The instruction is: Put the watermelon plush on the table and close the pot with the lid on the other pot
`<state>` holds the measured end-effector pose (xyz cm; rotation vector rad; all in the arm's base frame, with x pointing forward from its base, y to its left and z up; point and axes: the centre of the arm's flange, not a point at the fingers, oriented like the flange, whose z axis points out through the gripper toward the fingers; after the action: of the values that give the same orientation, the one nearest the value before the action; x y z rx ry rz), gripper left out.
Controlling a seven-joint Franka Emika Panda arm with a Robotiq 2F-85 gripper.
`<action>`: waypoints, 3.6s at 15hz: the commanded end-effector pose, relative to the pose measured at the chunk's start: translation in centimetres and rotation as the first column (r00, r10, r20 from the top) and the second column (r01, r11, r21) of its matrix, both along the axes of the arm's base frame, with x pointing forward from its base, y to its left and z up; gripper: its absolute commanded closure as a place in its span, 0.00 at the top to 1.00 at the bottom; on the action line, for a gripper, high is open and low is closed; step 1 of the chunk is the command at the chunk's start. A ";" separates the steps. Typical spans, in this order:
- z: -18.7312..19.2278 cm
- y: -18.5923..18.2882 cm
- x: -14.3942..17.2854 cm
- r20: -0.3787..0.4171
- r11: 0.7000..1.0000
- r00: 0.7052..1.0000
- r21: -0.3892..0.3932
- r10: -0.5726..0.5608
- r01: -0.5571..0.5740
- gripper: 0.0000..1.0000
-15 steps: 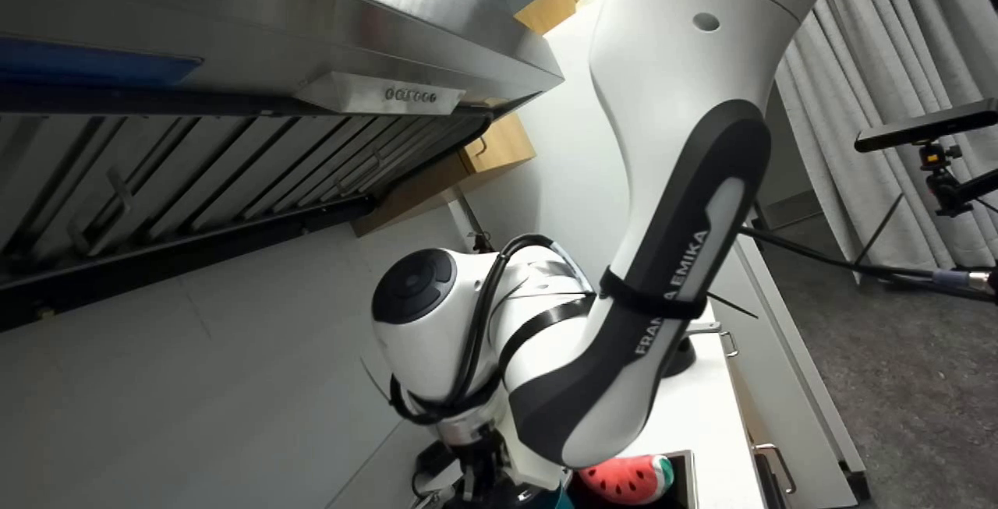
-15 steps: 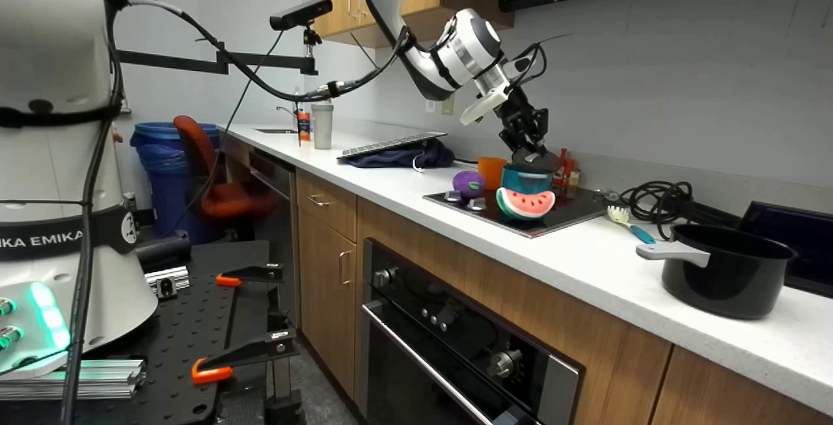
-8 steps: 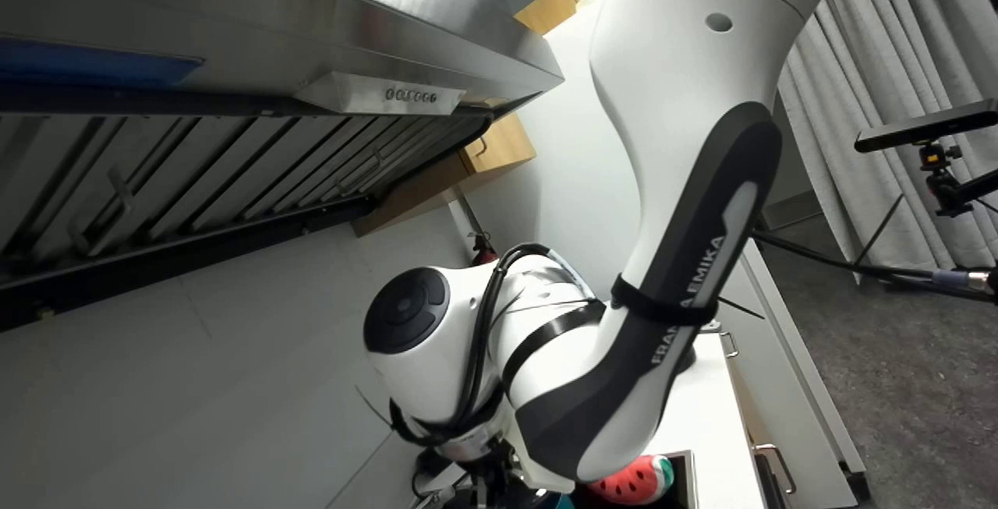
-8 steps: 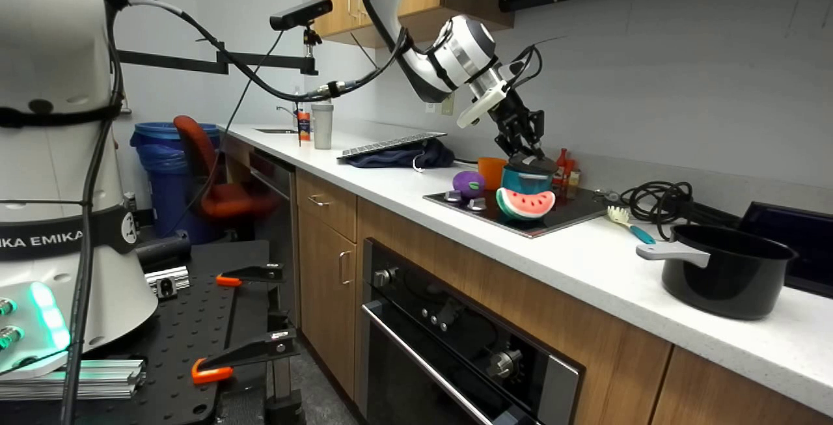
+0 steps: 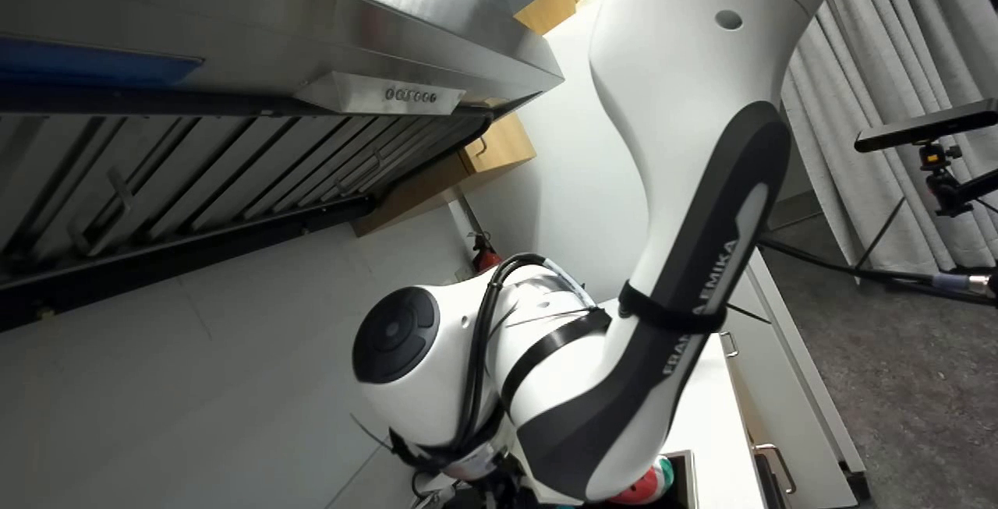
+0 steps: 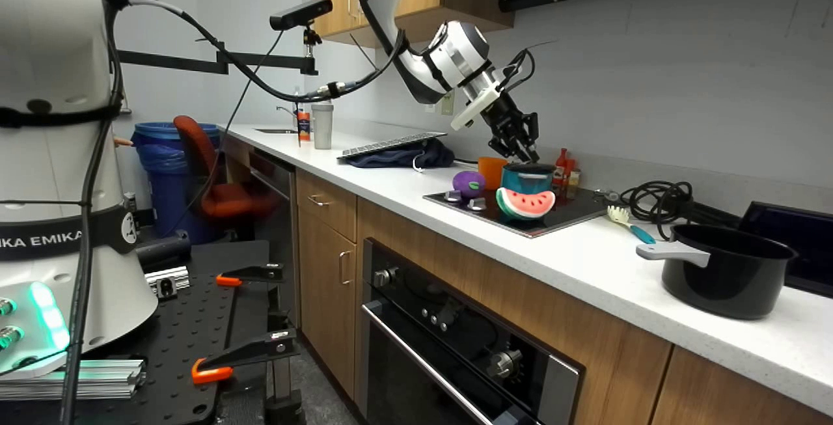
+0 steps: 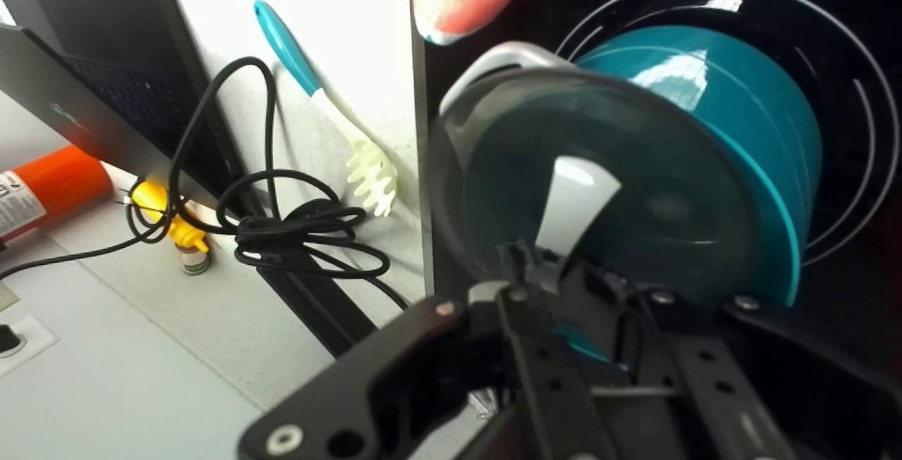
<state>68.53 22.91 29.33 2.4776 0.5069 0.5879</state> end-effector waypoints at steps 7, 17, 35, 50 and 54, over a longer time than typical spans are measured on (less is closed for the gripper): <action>0.2 0.2 -0.4 -0.020 1.000 1.000 -0.007 0.003 -0.003 0.98; 0.8 -0.4 -0.5 -0.046 0.995 0.997 0.080 -0.059 0.062 1.00; 4.2 -7.1 -4.1 -0.144 0.759 0.914 0.517 -0.380 0.397 1.00; 9.0 -9.3 -19.8 -0.118 0.754 0.944 0.575 -0.308 0.318 1.00; 10.0 -10.1 -24.6 -0.134 0.753 0.945 0.576 -0.298 0.319 1.00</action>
<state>49.01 14.14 37.37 3.0639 -0.1310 0.6075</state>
